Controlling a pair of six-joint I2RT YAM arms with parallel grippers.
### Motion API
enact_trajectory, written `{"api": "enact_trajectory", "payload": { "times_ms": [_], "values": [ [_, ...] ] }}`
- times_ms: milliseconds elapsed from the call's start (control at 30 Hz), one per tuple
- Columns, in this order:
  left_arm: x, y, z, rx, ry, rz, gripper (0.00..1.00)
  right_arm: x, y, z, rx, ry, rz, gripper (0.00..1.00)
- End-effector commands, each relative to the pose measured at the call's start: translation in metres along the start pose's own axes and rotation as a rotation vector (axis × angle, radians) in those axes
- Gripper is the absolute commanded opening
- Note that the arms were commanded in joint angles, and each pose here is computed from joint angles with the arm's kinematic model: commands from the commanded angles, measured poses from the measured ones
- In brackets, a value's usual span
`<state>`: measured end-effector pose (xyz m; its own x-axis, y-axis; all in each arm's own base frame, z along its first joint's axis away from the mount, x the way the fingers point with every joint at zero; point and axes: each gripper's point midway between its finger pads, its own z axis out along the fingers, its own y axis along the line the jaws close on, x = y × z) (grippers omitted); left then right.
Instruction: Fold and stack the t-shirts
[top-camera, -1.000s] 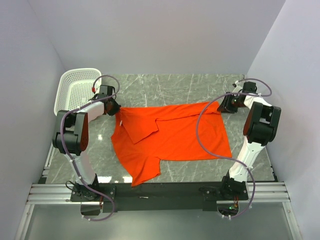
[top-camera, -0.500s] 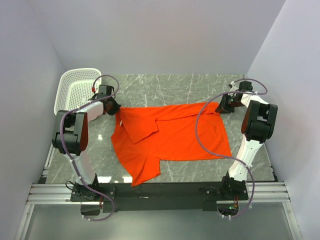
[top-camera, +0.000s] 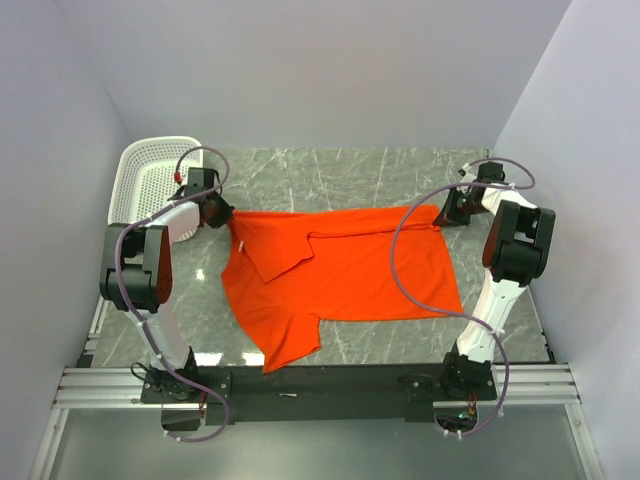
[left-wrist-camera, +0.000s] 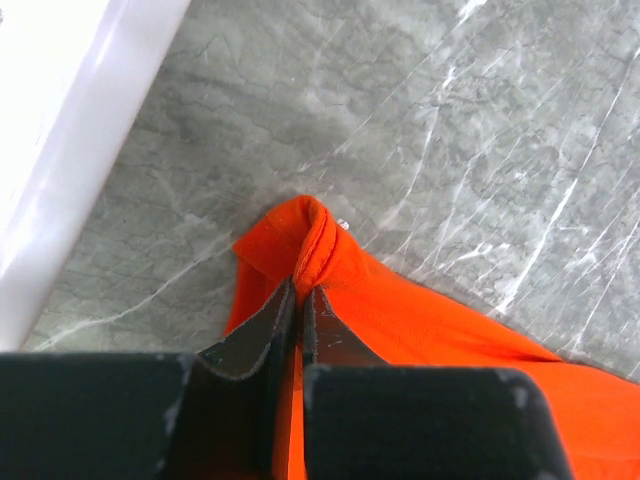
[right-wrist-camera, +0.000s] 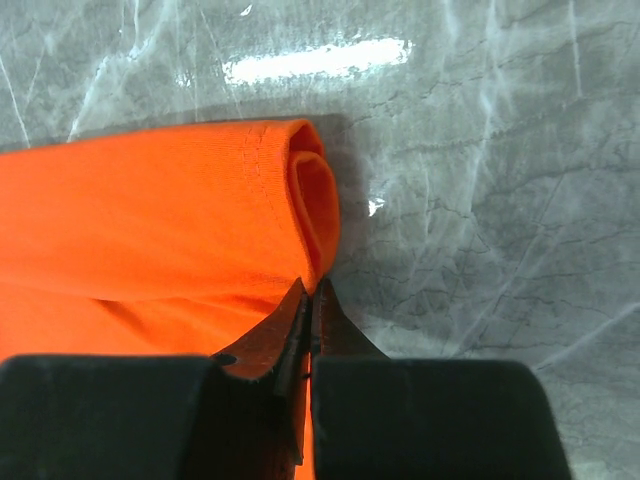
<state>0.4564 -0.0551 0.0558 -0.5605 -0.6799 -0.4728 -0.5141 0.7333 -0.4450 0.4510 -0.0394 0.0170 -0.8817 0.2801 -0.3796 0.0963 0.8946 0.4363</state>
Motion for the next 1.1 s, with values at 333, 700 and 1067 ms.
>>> {"api": "enact_trajectory", "payload": {
  "times_ms": [333, 700, 1067],
  "values": [
    [-0.019, -0.024, -0.004, 0.095, -0.026, 0.006, 0.08, -0.023, -0.009, -0.023, 0.036, -0.080, -0.039, 0.05],
    [-0.058, -0.082, -0.114, 0.426, -0.235, 0.112, 0.60, -0.038, 0.008, -0.080, 0.095, -0.213, -0.230, 0.69],
    [0.081, 0.017, -0.192, 0.488, 0.026, -0.136, 0.99, 0.205, 0.067, -0.130, -0.510, 0.022, -1.477, 0.73]
  ]
}}
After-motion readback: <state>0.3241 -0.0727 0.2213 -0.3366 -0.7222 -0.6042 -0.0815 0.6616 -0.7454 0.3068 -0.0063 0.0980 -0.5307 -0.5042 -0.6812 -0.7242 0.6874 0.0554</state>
